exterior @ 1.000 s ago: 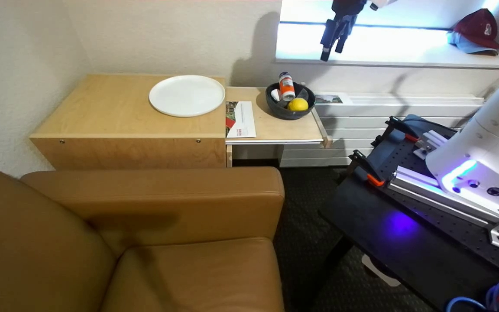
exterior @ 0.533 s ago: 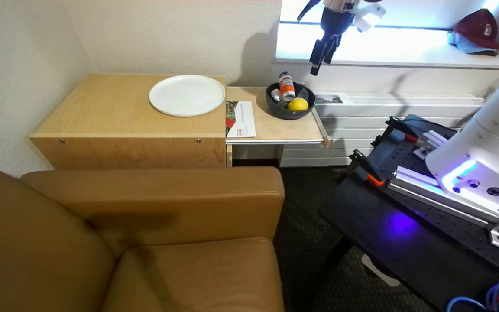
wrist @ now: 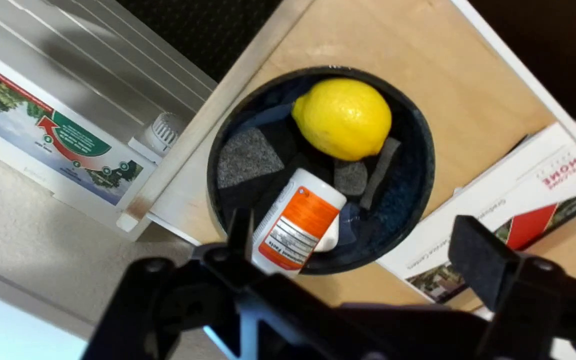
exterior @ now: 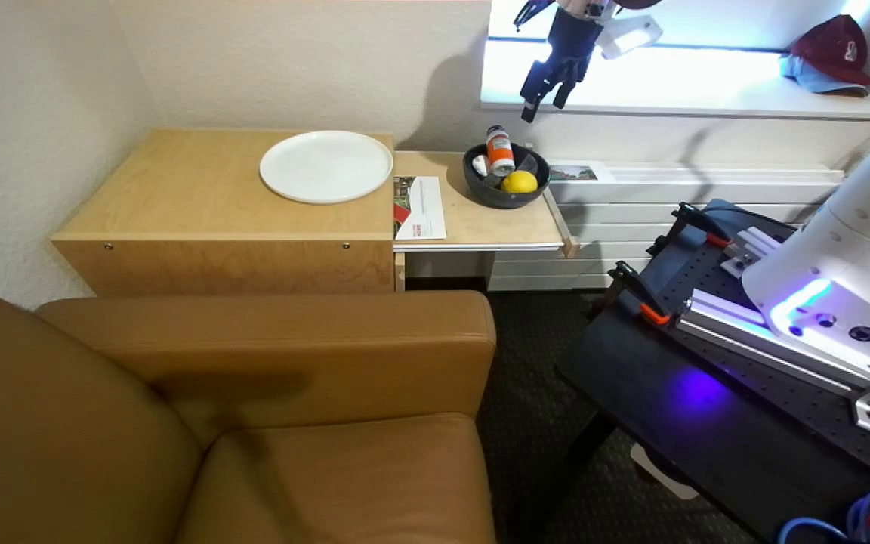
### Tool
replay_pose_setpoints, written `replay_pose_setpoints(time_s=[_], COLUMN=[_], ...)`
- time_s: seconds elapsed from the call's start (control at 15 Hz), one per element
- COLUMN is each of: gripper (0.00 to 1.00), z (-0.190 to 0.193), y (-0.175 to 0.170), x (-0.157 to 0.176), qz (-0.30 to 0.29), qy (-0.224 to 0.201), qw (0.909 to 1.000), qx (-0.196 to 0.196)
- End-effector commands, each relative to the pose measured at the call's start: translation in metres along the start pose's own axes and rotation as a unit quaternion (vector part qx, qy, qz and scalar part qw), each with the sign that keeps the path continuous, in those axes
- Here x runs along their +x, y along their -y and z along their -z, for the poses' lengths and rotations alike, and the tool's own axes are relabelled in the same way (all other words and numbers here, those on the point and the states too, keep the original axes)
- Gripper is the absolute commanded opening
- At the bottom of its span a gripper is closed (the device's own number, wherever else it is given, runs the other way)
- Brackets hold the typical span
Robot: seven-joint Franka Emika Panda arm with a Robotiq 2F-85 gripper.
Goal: Move the bottle from the bowl to the windowsill then put the lemon on the plate
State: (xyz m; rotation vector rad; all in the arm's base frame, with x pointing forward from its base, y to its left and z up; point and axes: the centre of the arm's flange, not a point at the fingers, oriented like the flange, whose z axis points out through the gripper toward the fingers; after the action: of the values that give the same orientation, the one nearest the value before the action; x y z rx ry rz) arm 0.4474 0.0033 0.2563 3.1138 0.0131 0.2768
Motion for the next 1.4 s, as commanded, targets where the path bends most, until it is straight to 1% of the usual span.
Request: replay_pose_setpoints(time_s=[0.0,0.13,0.27,0.33,0.53,0.6,0.67,0.73,0.87,1.07,1.27,1.33], gripper=[1.00,1.00,1.00,1.00,1.00,1.00,1.00,1.00,1.00,1.00,1.00,1.00], z=[-0.032,-0.046,-0.056,-0.041,-0.053,-0.063,-0.077,-0.085,-0.098,-0.111,-0.126,-0.131], y=[0.002,-0.001,-0.005,-0.013,-0.013,-0.014,-0.013,-0.013,-0.008,0.004,0.003,-0.001], x=[0.024,0.030,0.029,0.022,0.025,0.027,0.028,0.028,0.026,0.029,0.035,0.038], qz=[-0.086,-0.122,-0.149,-0.128,-0.144,-0.145,-0.161,-0.171,-0.195,-0.212,-0.221,-0.223], qy=[-0.048,-0.060,-0.044,-0.048,-0.041,-0.029,-0.019,-0.020,-0.018,-0.028,-0.061,-0.081], qw=[0.9951,0.9906,0.9877,0.9906,0.9886,0.9888,0.9866,0.9849,0.9807,0.9767,0.9733,0.9712], qx=[0.000,-0.017,-0.018,-0.011,-0.015,-0.018,-0.017,-0.014,0.002,0.015,-0.005,-0.018])
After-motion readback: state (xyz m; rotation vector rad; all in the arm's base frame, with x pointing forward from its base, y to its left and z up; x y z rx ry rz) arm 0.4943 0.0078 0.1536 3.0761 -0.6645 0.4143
